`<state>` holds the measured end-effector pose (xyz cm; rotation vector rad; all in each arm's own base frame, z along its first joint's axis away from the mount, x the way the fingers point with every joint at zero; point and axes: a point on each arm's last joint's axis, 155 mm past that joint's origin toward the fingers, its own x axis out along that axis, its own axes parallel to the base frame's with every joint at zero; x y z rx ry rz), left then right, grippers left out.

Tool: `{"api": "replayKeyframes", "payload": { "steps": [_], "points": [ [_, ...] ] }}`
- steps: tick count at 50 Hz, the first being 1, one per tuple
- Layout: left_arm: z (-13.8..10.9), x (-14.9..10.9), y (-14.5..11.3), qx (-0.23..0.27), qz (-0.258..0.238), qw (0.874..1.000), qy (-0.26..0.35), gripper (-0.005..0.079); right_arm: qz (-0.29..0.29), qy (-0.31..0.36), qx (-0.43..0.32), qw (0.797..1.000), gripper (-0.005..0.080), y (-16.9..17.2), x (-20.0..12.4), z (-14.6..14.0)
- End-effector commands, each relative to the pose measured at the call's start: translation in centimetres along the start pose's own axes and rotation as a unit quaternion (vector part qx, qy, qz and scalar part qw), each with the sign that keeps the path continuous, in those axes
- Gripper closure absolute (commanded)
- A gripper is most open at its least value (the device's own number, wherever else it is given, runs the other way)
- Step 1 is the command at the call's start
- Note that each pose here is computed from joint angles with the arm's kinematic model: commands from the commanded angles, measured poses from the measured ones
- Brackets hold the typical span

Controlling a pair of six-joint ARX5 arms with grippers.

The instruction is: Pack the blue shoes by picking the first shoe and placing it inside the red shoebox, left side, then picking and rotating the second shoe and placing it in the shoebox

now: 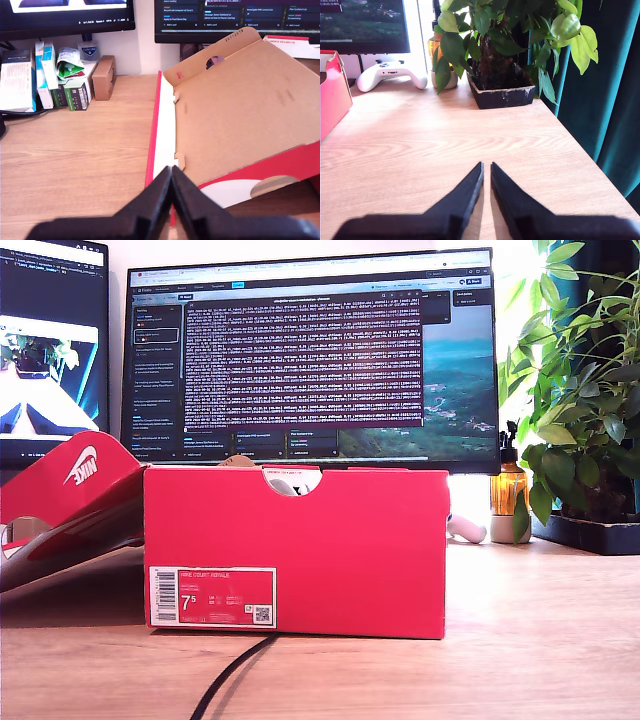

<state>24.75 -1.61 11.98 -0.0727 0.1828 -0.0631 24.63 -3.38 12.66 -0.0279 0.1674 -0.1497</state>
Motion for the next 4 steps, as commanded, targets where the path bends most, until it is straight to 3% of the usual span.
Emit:
{"api": "replayKeyframes", "payload": {
  "steps": [1,4],
  "points": [
    [-1.65,0.25,0.17,-0.002,0.002,1.000,0.018,0.0754,0.001,-0.001,0.001,1.000,0.0759,0.04,0.07,-0.23],
    [-1.65,0.25,0.17,-0.002,0.002,1.000,0.018,0.0754,0.001,-0.001,0.001,1.000,0.0760,0.03,0.07,-0.22]
  ]
}}
